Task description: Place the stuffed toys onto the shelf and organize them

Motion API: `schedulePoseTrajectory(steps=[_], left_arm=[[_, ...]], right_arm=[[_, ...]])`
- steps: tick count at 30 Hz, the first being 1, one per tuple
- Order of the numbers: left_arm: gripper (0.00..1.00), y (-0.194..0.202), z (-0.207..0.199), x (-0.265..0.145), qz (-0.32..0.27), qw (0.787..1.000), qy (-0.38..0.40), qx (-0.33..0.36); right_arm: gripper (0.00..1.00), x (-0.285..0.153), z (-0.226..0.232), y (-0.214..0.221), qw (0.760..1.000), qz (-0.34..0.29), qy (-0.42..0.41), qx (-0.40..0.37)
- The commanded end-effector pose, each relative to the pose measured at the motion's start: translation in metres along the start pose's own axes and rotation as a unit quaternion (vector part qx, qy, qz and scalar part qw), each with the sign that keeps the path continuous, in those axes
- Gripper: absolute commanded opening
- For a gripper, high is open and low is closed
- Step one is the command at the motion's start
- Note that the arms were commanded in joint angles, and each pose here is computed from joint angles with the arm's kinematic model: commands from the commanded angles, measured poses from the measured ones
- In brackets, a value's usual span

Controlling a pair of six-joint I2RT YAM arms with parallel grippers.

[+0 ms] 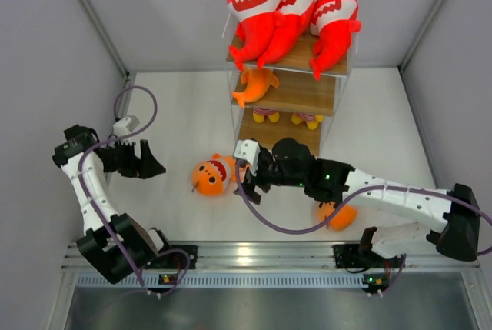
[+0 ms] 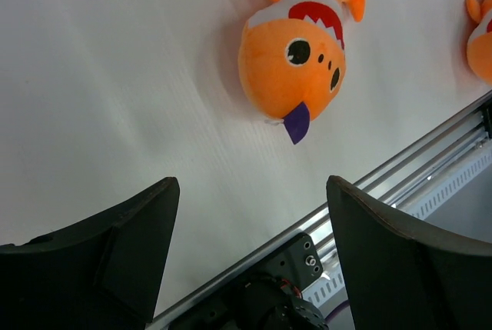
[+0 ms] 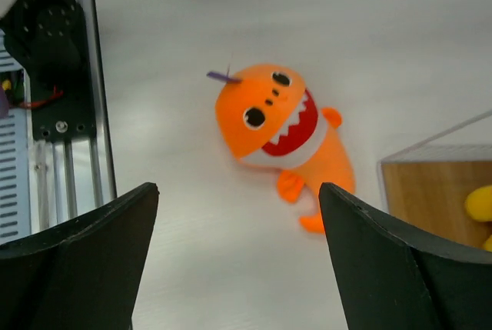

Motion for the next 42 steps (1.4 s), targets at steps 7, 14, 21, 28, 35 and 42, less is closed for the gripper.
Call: schedulePoseTrajectory(steps=[7, 14, 21, 28, 35, 42], left_arm=[[0.83, -0.002, 0.008, -0.003, 0.006, 0.996, -0.084, 0.026], [0.84, 0.000, 0.009, 0.000, 0.013, 0.995, -0.089, 0.032], [0.84, 0.001, 0.010, 0.002, 0.012, 0.996, -0.079, 0.043], [0.84, 0.000, 0.012, 0.004, 0.008, 0.997, -0.067, 0.047], [0.84, -0.003, 0.012, 0.005, 0.001, 0.997, -0.057, 0.053], [0.84, -0.003, 0.011, 0.004, 0.001, 0.997, -0.059, 0.057]], right_arm=[[0.87, 0.035, -0.008, 0.056, 0.995, -0.031, 0.077, 0.061], [0.84, 0.071, -0.058, 0.093, 0.988, 0.014, 0.120, 0.094], [0.82, 0.092, -0.079, 0.122, 0.977, 0.050, 0.177, 0.112], [0.80, 0.105, -0.082, 0.153, 0.961, 0.105, 0.207, 0.150], [0.59, 0.118, -0.075, 0.176, 0.955, 0.142, 0.184, 0.184], [0.30, 0.110, -0.039, 0.185, 0.964, 0.173, 0.106, 0.171]])
Point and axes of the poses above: each gripper's point midway between its finger pads, its own x axis out along the fingers, its own z axis along the line the jaws close on, y = z × x, the point moved 9 cm from there along -x, back along the fingers, and after that the axes turned 3 degrees about x, right-handed, at the moved point
